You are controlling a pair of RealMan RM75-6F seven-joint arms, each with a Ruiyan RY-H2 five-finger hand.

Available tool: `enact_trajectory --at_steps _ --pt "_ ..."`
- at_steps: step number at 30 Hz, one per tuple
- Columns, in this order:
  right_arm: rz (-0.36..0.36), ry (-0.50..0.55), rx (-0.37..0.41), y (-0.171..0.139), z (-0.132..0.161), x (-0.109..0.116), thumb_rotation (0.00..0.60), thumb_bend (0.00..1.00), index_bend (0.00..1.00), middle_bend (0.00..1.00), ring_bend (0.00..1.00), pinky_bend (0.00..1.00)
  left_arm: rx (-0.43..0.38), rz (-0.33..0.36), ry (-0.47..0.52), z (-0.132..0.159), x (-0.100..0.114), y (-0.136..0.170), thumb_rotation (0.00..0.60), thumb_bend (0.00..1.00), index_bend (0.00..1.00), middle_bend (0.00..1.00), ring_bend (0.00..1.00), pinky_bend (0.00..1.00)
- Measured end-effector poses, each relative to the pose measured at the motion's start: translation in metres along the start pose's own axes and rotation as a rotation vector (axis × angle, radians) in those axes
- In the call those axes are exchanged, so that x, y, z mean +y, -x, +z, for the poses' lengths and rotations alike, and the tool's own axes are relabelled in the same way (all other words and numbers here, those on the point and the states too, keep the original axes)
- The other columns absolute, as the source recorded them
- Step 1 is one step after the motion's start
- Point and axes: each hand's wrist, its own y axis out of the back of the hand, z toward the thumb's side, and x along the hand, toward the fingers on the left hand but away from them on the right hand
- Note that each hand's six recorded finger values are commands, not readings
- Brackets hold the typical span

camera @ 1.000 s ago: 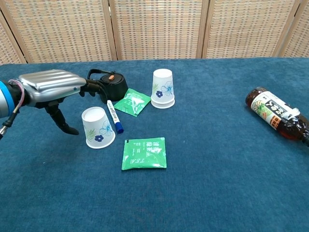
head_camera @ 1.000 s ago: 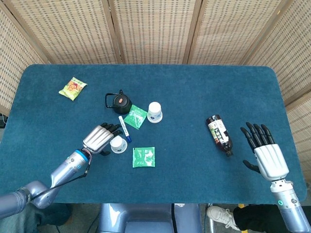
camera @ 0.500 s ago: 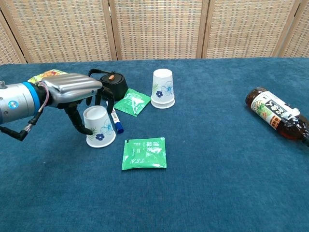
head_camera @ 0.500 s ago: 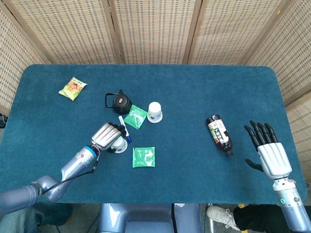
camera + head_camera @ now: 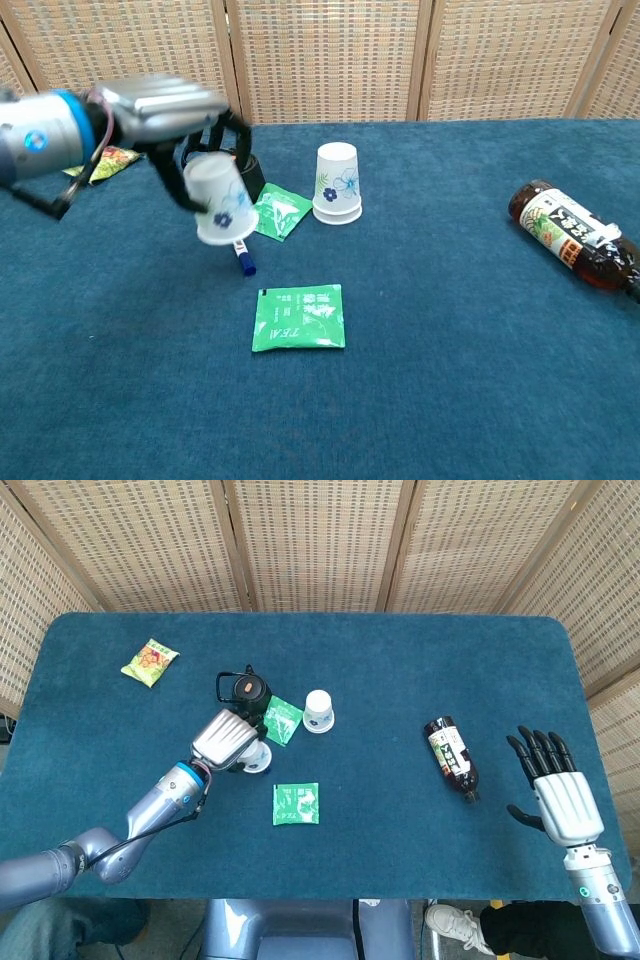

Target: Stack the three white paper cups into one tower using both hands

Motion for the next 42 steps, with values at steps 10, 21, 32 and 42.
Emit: enact_trajectory --at_steps 10,21,32,42 --pt "-0.001 0.008 -0.040 0.004 -0.012 0.001 0.600 0.00 0.00 0.00 0.00 0.00 0.020 0.086 -0.055 0.019 0.067 -0.067 0.600 0.20 0.49 0.36 0.42 0.45" --pt "-0.018 0.029 -0.073 0.006 -0.025 0.007 0.600 0.00 0.00 0.00 0.00 0.00 0.070 0.061 -0.076 0.038 0.075 -0.122 0.600 0.20 0.50 0.37 0.43 0.45" --pt "-0.024 0.040 -0.080 0.006 -0.027 0.010 0.600 0.00 0.00 0.00 0.00 0.00 0.122 0.031 -0.049 0.035 0.072 -0.136 0.600 0.20 0.50 0.37 0.43 0.45" --pt "-0.022 0.053 -0.087 0.007 -0.029 0.011 0.600 0.00 0.00 0.00 0.00 0.00 0.146 -0.028 -0.020 0.033 0.061 -0.146 0.600 0.00 0.03 0.01 0.01 0.18"
